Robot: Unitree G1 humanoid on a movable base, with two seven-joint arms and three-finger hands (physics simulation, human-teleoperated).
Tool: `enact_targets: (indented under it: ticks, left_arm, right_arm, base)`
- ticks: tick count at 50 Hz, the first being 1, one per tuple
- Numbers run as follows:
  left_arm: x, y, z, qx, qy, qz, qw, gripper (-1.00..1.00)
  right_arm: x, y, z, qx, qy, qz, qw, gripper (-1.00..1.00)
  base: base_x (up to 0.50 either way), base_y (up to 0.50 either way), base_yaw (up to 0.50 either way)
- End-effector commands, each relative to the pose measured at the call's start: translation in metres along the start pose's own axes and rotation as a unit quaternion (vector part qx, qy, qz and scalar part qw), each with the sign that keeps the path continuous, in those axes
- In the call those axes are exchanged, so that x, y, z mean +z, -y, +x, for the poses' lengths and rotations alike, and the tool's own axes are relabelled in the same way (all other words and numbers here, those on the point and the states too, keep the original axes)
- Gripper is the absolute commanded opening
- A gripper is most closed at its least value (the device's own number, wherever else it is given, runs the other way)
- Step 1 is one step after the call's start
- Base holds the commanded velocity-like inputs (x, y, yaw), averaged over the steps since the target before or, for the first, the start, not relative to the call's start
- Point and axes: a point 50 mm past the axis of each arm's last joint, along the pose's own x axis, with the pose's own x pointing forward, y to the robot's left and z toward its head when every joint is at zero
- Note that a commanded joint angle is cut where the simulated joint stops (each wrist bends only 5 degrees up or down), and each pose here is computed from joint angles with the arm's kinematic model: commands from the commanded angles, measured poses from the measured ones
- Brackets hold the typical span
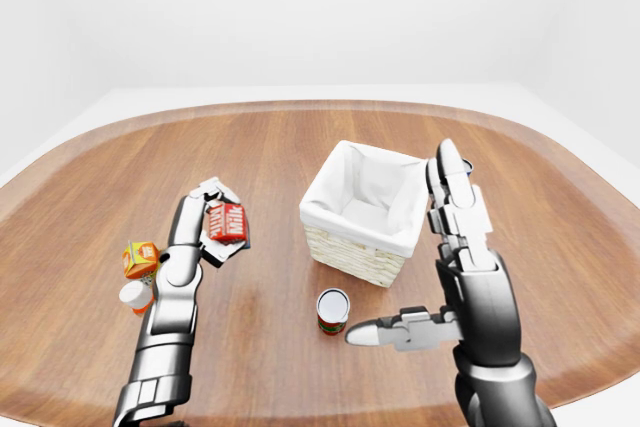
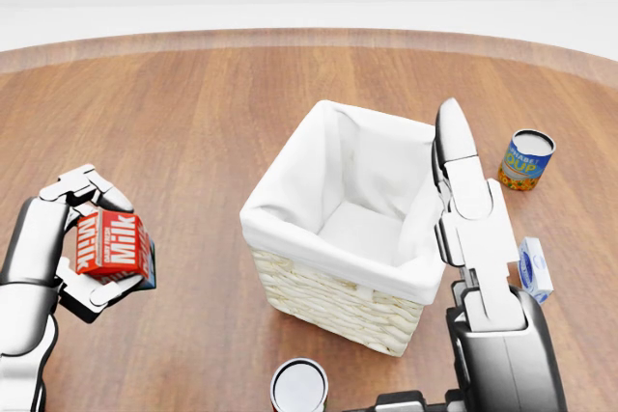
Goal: Pick the milk and place it in the basket.
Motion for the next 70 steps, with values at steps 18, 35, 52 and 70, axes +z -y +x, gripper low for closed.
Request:
enact_targets:
  ticks: [18, 35, 52, 70]
  left_arm:
    - [0.066, -0.017, 0.006, 0.005, 0.096, 0.018, 0.995, -1.00]
    - [0.099, -0.023, 0.001, 0.000, 0.158, 0.044, 0.986, -1.00]
    - [0.144, -0.033, -0.010, -0.002, 0.249, 0.064, 0.966, -1.00]
    - [0.187, -0.028, -0.025, -0.010, 0.330, 0.089, 0.940, -1.00]
  right_arm:
    - [-0.004, -0.002, -0.001, 0.002, -0.009, 0.000, 1.000, 1.00]
    - [-0.005, -0.002, -0.001, 0.001, -0.012, -0.001, 1.000, 1.00]
    - [-0.003, -0.002, 0.000, 0.002, -0.006, 0.000, 1.000, 1.00]
    - [-0.002, -0.002, 0.000, 0.002, -0.005, 0.000, 1.000, 1.00]
  base:
    - [0.00, 0.00, 0.00]
    - [0.00, 0.00, 0.00]
    - [0.00, 0.00, 0.00]
    - [0.00, 0.00, 0.00]
